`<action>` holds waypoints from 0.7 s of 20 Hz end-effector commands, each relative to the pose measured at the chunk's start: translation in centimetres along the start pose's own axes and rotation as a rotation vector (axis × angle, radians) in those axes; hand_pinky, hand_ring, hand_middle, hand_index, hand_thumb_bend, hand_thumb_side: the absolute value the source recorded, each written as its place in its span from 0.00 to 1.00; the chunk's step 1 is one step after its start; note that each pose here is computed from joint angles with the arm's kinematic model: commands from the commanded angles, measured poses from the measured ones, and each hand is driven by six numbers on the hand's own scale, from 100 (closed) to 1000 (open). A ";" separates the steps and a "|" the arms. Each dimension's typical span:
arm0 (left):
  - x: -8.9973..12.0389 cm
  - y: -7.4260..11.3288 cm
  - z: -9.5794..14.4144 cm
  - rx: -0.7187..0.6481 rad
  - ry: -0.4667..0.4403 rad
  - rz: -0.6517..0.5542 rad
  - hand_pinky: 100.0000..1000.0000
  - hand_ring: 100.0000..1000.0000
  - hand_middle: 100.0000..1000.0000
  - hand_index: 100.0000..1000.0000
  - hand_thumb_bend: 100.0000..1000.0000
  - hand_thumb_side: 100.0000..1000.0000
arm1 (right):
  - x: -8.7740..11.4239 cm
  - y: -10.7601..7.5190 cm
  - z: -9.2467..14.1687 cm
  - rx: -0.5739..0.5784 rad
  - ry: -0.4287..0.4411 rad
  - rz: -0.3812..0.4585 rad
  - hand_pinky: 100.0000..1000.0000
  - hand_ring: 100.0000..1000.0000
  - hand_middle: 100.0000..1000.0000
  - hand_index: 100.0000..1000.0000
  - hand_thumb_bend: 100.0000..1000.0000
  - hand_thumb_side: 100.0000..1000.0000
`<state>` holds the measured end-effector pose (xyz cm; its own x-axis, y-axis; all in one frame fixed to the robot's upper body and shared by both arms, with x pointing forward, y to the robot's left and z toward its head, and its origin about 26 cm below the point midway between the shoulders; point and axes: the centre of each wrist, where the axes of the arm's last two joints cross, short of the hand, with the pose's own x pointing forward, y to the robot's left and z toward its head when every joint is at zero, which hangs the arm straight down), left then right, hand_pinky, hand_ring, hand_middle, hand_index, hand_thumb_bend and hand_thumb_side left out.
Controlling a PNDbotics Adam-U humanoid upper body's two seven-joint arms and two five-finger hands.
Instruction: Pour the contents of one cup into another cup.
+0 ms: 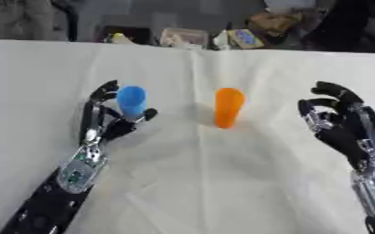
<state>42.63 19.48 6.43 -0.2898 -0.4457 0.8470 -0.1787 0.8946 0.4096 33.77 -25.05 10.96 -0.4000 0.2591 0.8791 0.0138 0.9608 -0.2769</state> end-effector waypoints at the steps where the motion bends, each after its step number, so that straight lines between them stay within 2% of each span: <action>1: 1.2 0.2 -1.0 0.007 -0.034 0.010 0.41 0.76 0.71 0.85 1.00 0.32 | 0.8 -0.1 -0.4 0.006 -0.033 -0.005 0.49 0.70 0.72 0.81 0.27 0.24; 10: 0.7 -0.1 -0.9 -0.023 -0.004 0.032 0.37 0.72 0.67 0.84 1.00 0.28 | 0.9 -0.1 -0.5 0.004 -0.035 -0.006 0.49 0.70 0.72 0.81 0.26 0.24; 14: 0.6 -0.3 -0.9 -0.014 0.001 0.061 0.32 0.67 0.62 0.82 1.00 0.25 | 0.9 -0.1 -0.5 0.005 -0.035 -0.007 0.49 0.70 0.72 0.81 0.26 0.25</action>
<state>42.99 19.25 6.11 -0.2729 -0.4101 0.8703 -0.1438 0.9118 0.3846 33.77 -24.73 10.89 -0.4026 0.2507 0.8804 0.0045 0.9623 -0.2720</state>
